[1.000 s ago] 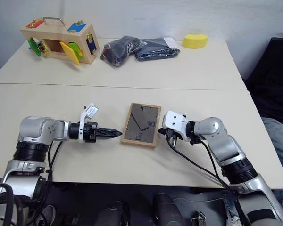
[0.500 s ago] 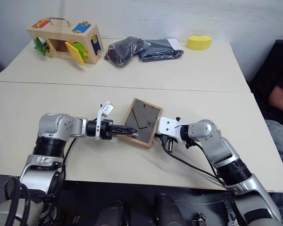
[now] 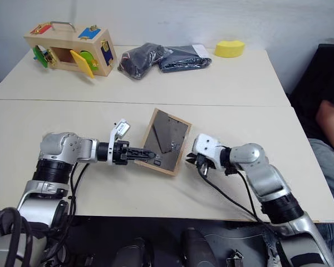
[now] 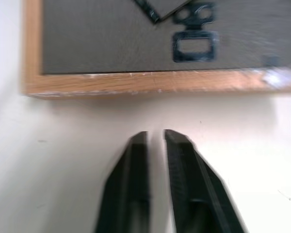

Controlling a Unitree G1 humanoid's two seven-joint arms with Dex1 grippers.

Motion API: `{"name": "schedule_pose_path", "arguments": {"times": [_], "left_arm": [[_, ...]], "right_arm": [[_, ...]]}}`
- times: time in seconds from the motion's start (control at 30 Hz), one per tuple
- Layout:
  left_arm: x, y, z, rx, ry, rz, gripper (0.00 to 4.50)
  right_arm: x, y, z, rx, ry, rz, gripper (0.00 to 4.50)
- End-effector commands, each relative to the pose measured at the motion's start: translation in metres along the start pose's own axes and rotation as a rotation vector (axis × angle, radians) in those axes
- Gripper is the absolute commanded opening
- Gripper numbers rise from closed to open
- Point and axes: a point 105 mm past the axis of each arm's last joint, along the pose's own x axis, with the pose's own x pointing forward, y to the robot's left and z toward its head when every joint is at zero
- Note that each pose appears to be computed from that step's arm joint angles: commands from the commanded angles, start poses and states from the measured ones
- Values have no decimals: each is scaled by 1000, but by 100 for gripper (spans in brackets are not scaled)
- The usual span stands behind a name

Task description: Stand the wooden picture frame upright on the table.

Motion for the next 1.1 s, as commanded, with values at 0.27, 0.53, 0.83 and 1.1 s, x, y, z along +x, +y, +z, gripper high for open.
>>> {"name": "schedule_pose_path", "arguments": {"times": [0.27,0.53,0.83,1.1], "left_arm": [[-5,-47,13,168,-50,-153,127],[-5,-66,18,221,-64,-211,127],[-8,-53,20,218,-68,-143,127],[-17,-53,15,215,-65,-128,127]], "right_arm": [[-30,-14,81,228,-303,38,437],[10,-5,95,238,-340,118,450],[4,13,106,174,-356,151,450],[-58,-33,50,-352,-61,-152,450]]}}
